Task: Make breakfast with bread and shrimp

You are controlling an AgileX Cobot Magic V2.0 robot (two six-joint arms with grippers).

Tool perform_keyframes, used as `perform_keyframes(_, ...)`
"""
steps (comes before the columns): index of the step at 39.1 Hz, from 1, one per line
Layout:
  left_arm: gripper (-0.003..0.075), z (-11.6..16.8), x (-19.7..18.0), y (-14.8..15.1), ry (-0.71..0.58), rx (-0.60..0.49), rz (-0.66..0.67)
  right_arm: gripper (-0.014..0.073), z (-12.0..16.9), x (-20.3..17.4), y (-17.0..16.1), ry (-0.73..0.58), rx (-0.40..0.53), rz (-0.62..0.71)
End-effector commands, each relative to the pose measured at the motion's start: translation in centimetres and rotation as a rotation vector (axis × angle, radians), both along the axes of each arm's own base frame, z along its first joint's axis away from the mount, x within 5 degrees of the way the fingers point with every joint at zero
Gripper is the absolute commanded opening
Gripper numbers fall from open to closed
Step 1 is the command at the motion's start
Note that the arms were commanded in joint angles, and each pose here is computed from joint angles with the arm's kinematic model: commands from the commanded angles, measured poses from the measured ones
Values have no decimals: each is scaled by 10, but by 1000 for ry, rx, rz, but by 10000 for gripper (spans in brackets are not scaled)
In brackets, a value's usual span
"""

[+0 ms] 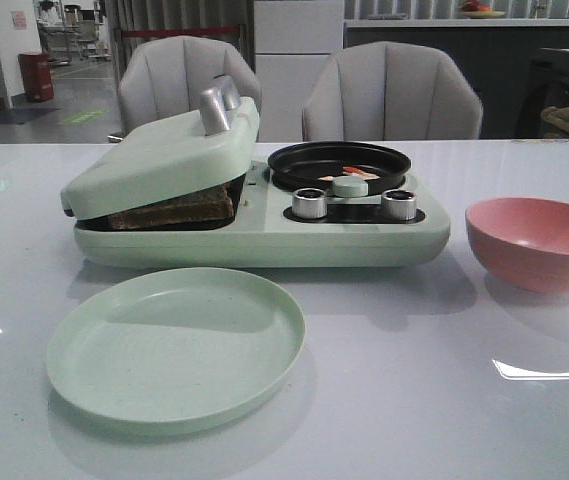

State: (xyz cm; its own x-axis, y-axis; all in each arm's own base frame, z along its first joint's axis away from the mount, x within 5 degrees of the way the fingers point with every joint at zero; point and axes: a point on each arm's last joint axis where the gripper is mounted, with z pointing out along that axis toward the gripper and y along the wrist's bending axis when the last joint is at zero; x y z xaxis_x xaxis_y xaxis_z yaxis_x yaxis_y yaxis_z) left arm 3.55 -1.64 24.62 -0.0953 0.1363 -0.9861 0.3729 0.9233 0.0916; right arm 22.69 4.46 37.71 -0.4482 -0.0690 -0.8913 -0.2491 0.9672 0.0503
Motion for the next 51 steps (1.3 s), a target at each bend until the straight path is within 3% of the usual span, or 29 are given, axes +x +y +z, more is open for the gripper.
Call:
perform_keyframes(1,114,16,-3,1,-95,-59,-1,444,14,-29,0,-236,40,-6)
perform_keyframes(10,114,16,-3,1,-95,-59,-1,444,-8,-89,-5,-444,95,16)
perform_keyframes(29,114,16,-3,1,-95,-59,-1,441,-76,-170,-27,-656,163,20)
perform_keyframes(36,114,16,-3,1,-95,-59,-1,441,-90,-178,-29,-673,171,29)
perform_keyframes(43,114,16,-3,1,-95,-59,-1,437,-98,-178,-27,-591,143,52)
perform_keyframes(48,114,16,-3,1,-95,-59,-1,314,-97,-178,-28,-604,145,49)
perform_keyframes(51,114,16,-3,1,-95,-59,-1,149,-96,-178,-28,-613,148,46)
